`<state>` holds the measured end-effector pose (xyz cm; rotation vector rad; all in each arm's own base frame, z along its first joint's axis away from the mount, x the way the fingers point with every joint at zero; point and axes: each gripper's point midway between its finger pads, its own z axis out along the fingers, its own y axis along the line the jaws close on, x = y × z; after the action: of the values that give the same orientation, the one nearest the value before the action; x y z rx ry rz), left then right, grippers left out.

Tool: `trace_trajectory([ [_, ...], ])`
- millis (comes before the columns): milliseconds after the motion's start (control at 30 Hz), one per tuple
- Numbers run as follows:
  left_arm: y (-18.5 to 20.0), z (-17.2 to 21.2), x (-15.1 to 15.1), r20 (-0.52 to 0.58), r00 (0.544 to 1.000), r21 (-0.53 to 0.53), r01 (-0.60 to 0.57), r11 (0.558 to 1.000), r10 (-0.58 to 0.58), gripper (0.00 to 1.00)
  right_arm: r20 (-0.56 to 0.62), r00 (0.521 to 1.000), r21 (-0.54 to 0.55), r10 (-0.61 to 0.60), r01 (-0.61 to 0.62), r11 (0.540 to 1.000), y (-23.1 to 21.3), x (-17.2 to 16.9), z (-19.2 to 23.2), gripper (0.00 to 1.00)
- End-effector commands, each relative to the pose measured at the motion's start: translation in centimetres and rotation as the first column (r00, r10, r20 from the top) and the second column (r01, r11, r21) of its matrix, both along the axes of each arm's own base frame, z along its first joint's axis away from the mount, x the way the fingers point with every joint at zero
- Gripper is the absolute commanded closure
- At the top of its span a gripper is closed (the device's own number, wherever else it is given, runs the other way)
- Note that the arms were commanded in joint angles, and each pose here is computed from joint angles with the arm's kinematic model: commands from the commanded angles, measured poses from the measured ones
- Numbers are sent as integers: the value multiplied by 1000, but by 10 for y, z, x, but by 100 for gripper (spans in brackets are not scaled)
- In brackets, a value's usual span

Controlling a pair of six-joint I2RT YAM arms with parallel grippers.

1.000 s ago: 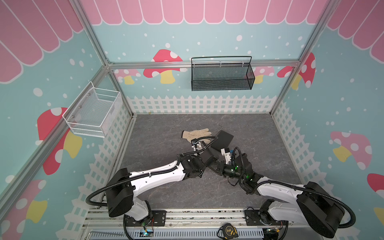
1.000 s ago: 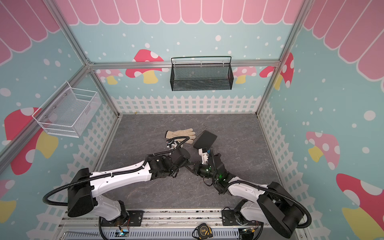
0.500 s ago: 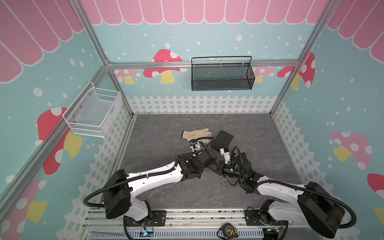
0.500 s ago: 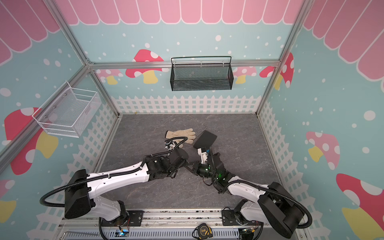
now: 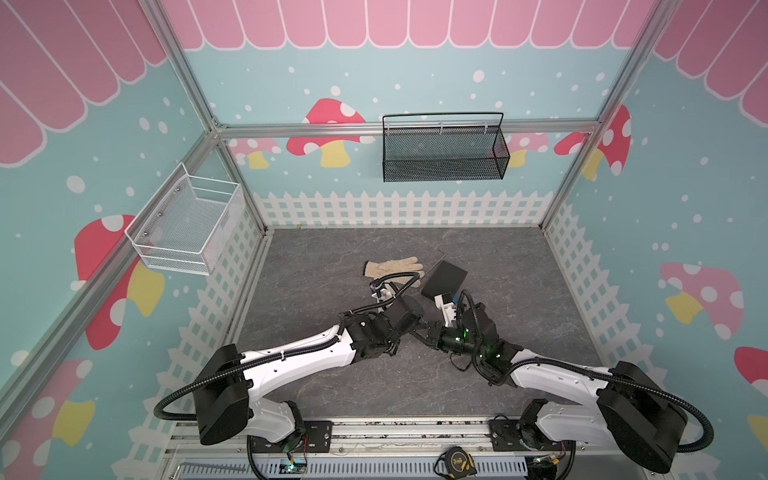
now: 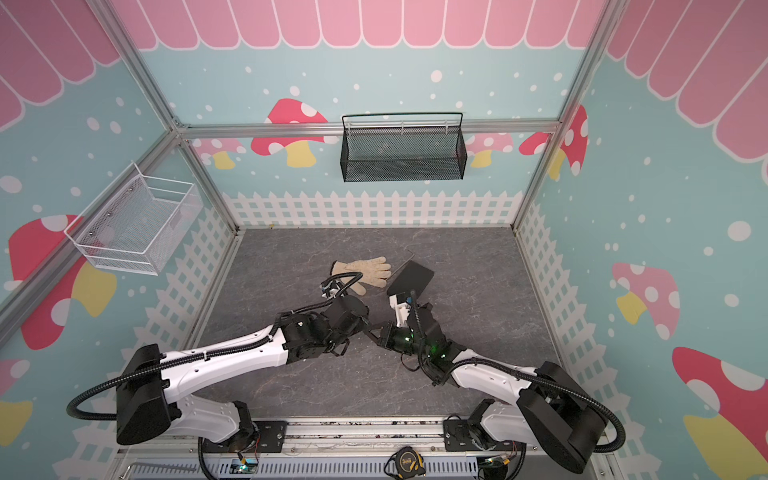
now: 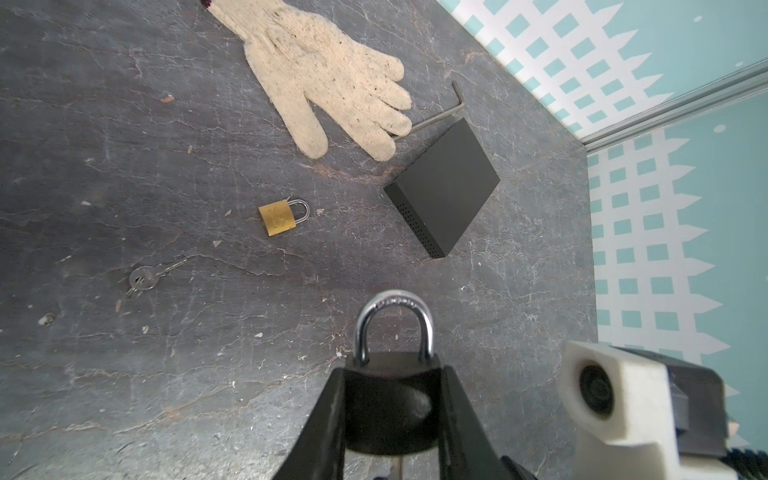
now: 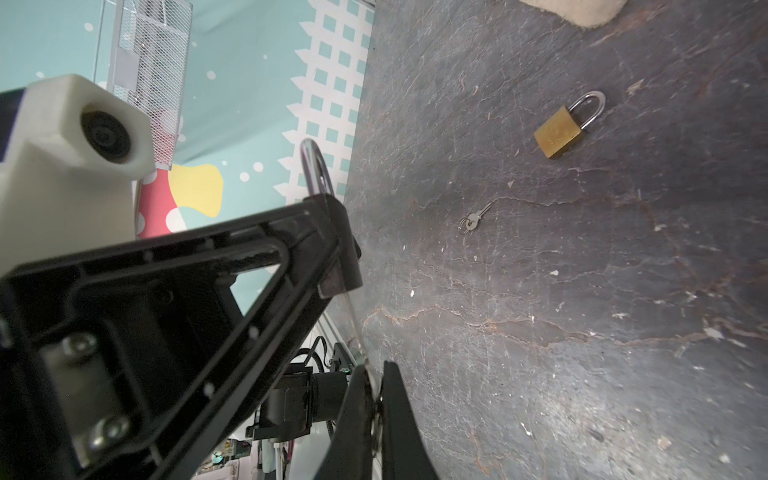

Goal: Unlock with the key

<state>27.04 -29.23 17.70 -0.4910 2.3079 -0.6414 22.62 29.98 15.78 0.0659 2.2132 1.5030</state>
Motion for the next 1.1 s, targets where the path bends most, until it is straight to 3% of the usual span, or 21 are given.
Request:
trace_trajectory([
  [0,-8,-2,-16,-40,998,-41,51,998,-53,100,103,993,12,-54,53,999,1,17,30,100],
  [267,7,-13,-24,-48,998,63,39,997,-36,100,166,984,-13,-57,60,998,1,25,50,100],
  [667,15,-8,-19,-24,1000,3,-9,1000,9,100,150,988,-126,25,-6,992,2,15,18,100],
  [1067,14,-2,-13,-17,1000,-55,-22,998,21,100,133,989,-147,66,-47,988,10,7,9,100],
])
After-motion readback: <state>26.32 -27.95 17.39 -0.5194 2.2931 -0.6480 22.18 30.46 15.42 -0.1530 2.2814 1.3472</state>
